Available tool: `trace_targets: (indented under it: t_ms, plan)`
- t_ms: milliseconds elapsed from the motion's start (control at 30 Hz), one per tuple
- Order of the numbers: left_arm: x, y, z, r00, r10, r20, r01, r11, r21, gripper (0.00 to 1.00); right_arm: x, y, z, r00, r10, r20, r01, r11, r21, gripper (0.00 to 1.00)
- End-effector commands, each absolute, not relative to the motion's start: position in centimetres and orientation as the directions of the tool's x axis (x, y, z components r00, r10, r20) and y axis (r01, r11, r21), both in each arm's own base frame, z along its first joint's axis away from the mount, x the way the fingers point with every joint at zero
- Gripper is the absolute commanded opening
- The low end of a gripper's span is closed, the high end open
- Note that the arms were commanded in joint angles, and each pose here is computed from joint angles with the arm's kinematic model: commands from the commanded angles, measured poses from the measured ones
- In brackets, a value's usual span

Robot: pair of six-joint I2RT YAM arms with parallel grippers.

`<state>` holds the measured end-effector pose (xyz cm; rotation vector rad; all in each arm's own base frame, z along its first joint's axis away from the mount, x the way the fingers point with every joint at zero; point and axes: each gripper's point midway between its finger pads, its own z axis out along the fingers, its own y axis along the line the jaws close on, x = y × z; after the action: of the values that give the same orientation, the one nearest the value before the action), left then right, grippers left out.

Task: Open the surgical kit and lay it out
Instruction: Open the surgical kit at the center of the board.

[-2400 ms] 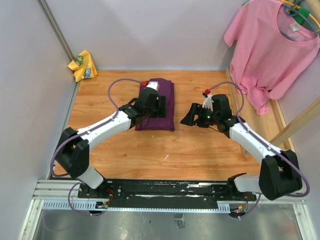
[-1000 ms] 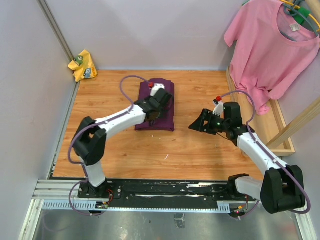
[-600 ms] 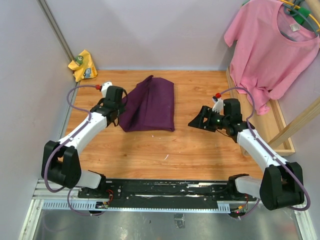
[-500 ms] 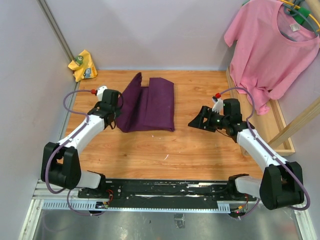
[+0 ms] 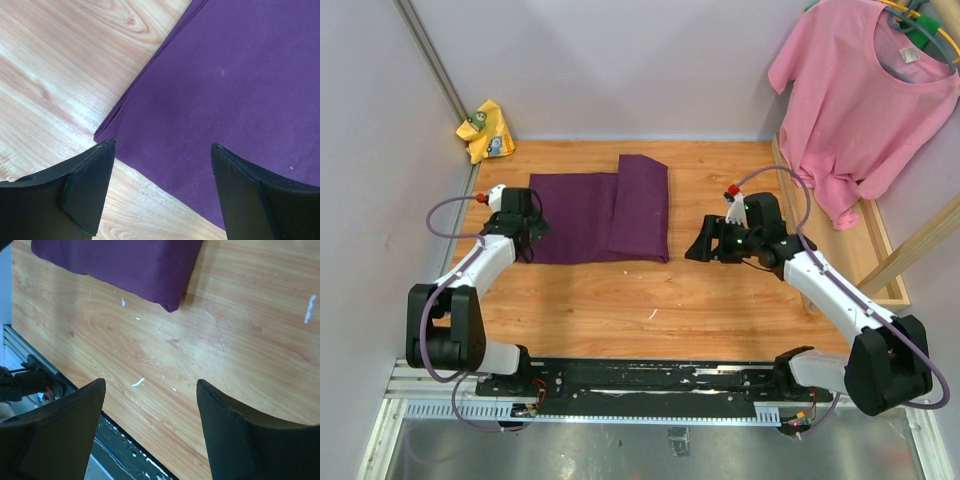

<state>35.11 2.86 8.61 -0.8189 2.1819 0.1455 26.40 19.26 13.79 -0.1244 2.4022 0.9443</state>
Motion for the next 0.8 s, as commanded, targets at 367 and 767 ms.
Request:
trace_targets:
  t_ms: [367, 767]
  plan:
    - [36.1, -0.1, 10.4, -0.477, -0.526, -0.704, -0.465, 0.831, -0.305, 0.83, 29.9, 29.7, 16.2, -0.673, -0.282, -0.684, -0.535, 0.824, 0.187, 0.7]
    - [36.5, -0.7, 9.4, -0.501, -0.515, -0.696, -0.436, 0.845, -0.311, 0.83, 33.9, 37.7, 11.3, -0.579, -0.533, -0.617, -0.583, 0.799, -0.143, 0.63]
